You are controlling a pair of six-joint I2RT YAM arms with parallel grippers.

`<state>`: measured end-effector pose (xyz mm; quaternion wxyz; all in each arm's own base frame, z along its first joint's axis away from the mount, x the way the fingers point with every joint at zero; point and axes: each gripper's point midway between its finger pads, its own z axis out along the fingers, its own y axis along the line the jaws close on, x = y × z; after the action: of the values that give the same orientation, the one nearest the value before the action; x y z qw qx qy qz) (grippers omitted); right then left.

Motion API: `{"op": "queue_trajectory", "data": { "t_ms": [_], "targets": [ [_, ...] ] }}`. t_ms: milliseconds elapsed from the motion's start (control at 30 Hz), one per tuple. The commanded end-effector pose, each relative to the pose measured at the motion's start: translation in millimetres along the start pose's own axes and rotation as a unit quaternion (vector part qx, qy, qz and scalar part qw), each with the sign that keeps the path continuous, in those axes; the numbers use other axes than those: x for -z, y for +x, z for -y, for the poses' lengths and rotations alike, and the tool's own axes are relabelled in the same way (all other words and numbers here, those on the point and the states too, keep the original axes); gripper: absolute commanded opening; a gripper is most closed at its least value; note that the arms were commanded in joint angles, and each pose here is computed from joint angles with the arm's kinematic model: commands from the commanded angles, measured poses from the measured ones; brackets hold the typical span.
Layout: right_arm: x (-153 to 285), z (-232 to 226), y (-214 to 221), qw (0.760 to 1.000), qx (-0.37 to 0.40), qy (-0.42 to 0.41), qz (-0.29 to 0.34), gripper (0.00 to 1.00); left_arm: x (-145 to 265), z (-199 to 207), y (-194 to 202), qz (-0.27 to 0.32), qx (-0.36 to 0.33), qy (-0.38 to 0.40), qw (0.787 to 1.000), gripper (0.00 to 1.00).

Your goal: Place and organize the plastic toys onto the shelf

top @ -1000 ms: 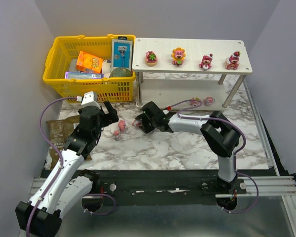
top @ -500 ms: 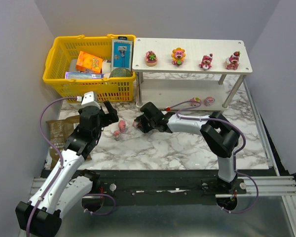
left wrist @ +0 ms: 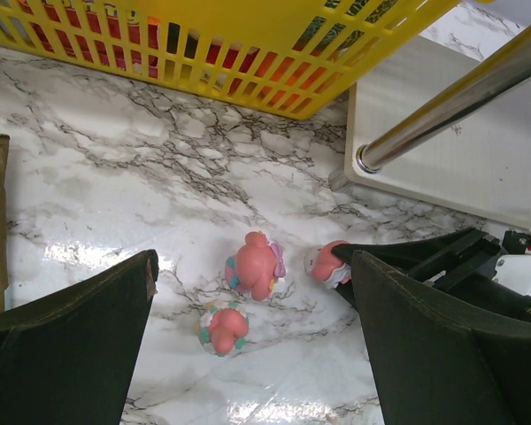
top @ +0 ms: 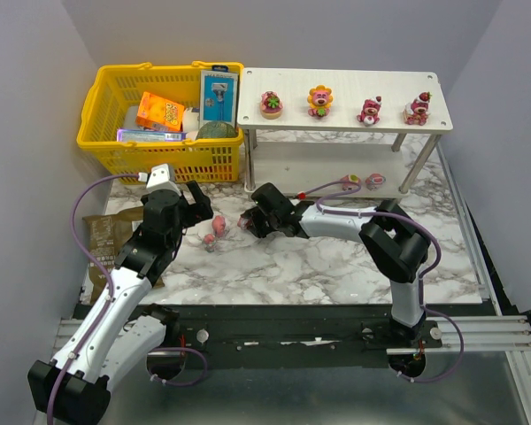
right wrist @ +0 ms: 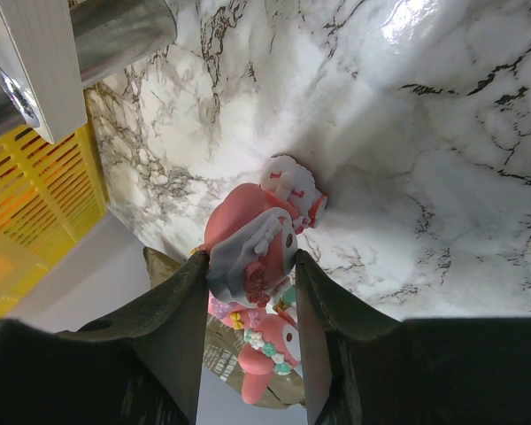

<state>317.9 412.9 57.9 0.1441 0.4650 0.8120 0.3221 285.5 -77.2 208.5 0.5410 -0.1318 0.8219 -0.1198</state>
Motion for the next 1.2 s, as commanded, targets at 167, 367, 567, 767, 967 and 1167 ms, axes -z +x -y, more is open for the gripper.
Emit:
{"op": "queue_trajectory", "data": {
  "t_ms": [167, 367, 567, 767, 967, 1167],
  "targets": [
    [5, -5, -4, 1.000, -0.001, -0.005, 0.021, 0.10, 1, 0, -9, 0.014, -0.002, -0.008, 1.000, 0.99],
    [10, -9, -5, 1.000, 0.003, -0.012, 0.024, 0.01, 2, 0, -9, 0.014, -0.002, -0.006, 1.000, 0.99],
    [15, -13, -6, 1.000, 0.005, -0.018, 0.025, 0.01, 2, 0, -8, 0.013, -0.002, -0.006, 1.000, 0.99],
    [21, -17, -11, 0.999, 0.005, -0.028, 0.036, 0.01, 1, 0, -8, 0.012, -0.002, -0.005, 1.000, 0.99],
    [29, -23, -18, 0.998, 0.010, -0.040, 0.046, 0.01, 1, 1, -8, 0.012, -0.002, -0.005, 1.000, 0.99],
    [36, -22, -29, 0.998, 0.003, -0.042, 0.056, 0.01, 2, 0, -8, 0.012, -0.002, -0.005, 1.000, 0.99]
  ]
}}
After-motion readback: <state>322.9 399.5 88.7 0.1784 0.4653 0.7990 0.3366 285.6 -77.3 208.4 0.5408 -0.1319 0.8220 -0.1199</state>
